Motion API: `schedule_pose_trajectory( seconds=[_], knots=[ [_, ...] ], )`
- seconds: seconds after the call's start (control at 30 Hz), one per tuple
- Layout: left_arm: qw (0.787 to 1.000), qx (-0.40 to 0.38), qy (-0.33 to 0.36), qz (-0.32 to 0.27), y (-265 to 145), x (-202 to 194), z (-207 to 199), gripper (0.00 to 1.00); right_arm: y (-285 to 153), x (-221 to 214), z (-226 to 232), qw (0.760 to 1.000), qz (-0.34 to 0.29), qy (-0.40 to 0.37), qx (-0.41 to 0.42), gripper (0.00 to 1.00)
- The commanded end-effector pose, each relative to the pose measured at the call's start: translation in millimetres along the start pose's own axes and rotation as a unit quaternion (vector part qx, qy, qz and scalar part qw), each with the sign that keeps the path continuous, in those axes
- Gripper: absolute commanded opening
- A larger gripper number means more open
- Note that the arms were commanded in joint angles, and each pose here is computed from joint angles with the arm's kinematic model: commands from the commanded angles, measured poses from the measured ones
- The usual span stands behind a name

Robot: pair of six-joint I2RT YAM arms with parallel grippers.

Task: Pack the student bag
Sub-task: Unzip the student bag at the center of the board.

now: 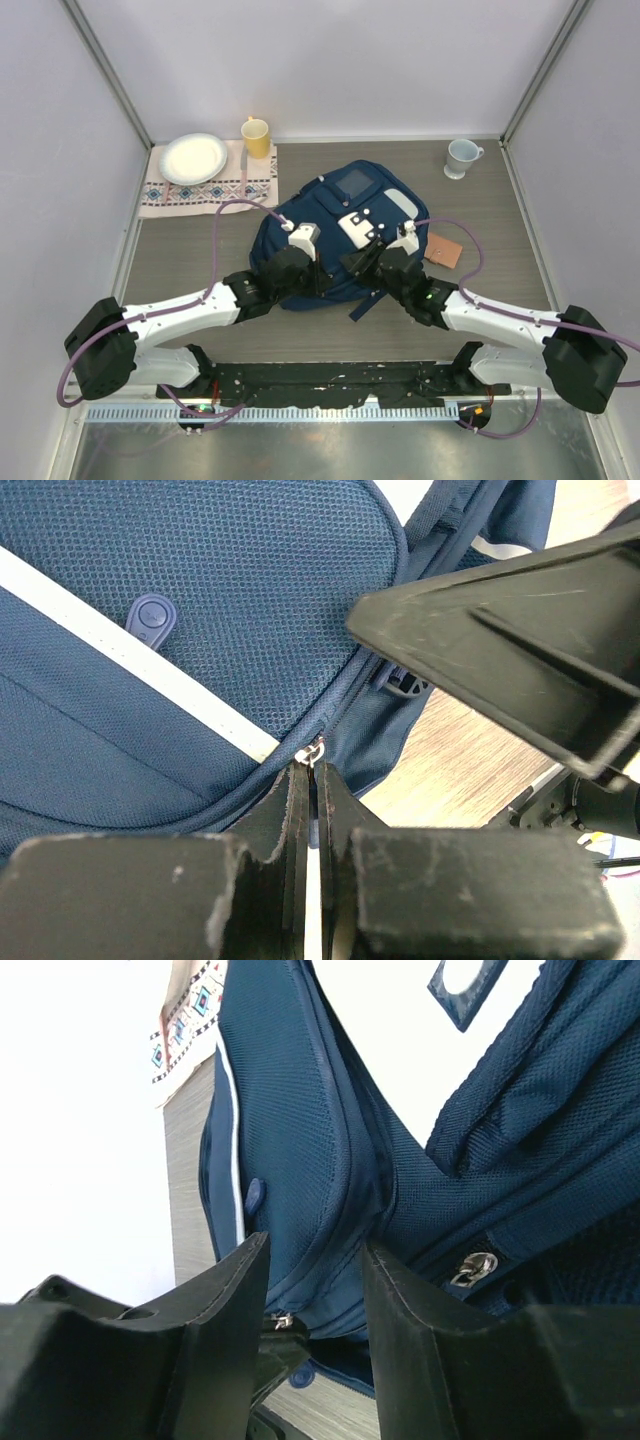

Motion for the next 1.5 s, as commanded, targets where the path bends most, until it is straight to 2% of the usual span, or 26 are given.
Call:
schedule_pose_trajectory(
  seconds=[0.0, 0.23, 0.37, 0.57, 0.73, 0.87, 1.0, 1.13, 1.27, 1.47],
  knots=[
    [0.995, -0.095, 0.007, -0.039, -12, 28, -45, 0.0, 10, 6, 11, 1.0, -0.021, 0.011, 0.013, 0.45],
    [0.995, -0.097, 0.015, -0.032, -12, 25, -44, 0.0, 17, 1, 5, 1.0, -0.008, -0.02, -0.008, 0.22],
    [0.996, -0.081, 0.024, -0.025, -11, 22, -37, 0.0, 14, 5, -1, 0.998, -0.014, -0.05, -0.027, 0.01],
    [0.999, 0.003, 0.04, -0.021, -9, 16, -7, 0.0, 10, 9, 1, 0.995, -0.011, -0.093, -0.031, 0.01],
    [0.993, 0.101, 0.053, -0.017, -13, 10, 30, 0.0, 10, 16, 2, 0.99, -0.014, -0.131, -0.043, 0.01],
    [0.976, 0.202, 0.075, -0.026, -26, 10, 65, 0.0, 11, 23, 5, 0.985, -0.017, -0.164, -0.053, 0.01],
    [0.964, 0.253, 0.08, -0.028, -35, 7, 84, 0.0, 10, 28, 5, 0.979, -0.015, -0.195, -0.062, 0.01],
    [0.97, 0.231, 0.069, -0.018, -37, 2, 81, 0.0, 11, 33, 5, 0.969, -0.012, -0.236, -0.073, 0.01],
    [0.988, 0.135, 0.067, -0.023, -38, 0, 56, 0.0, 20, 30, 8, 0.952, 0.016, -0.298, -0.072, 0.01],
    [0.992, 0.091, 0.091, -0.013, -44, -13, 40, 0.0, 27, 39, 33, 0.935, 0.021, -0.353, -0.028, 0.01]
  ],
)
Point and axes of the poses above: each gripper's point midway between its finger pads, its own y axis out along the fingers, its own z axis along the line the jaws close on, x = y × z, the point moved 4 cm from there along -y, back along the fingers, and after that the axes turned 13 degrees about -y, right-handed, at the moved point
